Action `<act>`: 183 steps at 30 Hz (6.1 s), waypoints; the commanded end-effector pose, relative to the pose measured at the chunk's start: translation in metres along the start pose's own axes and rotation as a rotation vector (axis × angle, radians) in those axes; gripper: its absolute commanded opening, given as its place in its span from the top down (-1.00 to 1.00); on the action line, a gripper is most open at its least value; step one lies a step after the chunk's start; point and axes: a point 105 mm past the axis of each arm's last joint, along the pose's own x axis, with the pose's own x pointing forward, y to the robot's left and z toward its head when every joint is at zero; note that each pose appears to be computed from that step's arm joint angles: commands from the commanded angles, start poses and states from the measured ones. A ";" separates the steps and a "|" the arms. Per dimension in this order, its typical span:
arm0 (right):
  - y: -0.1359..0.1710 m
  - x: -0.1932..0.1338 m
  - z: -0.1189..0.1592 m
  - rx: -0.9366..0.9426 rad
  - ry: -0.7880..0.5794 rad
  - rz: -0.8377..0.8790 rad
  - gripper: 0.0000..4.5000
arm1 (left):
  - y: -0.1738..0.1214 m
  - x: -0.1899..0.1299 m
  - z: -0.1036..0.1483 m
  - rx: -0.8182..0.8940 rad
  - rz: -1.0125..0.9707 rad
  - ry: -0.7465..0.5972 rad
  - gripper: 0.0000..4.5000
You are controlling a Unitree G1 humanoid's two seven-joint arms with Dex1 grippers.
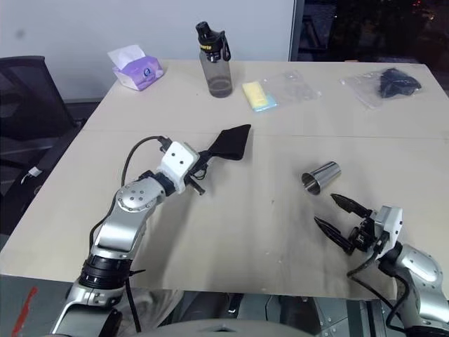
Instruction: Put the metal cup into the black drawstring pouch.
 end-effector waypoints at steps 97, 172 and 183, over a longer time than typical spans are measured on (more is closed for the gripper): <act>0.021 0.163 0.060 0.159 0.026 -0.243 0.95 | -0.052 -0.009 0.090 -0.853 -0.479 -0.168 1.00; -0.049 0.154 0.202 -0.770 -0.164 -0.385 1.00 | 0.019 0.028 0.076 -0.825 -0.170 -0.284 -0.71; -0.021 0.180 0.237 -0.742 -0.304 -0.297 1.00 | 0.023 0.025 0.158 -0.475 -0.287 -0.647 -0.71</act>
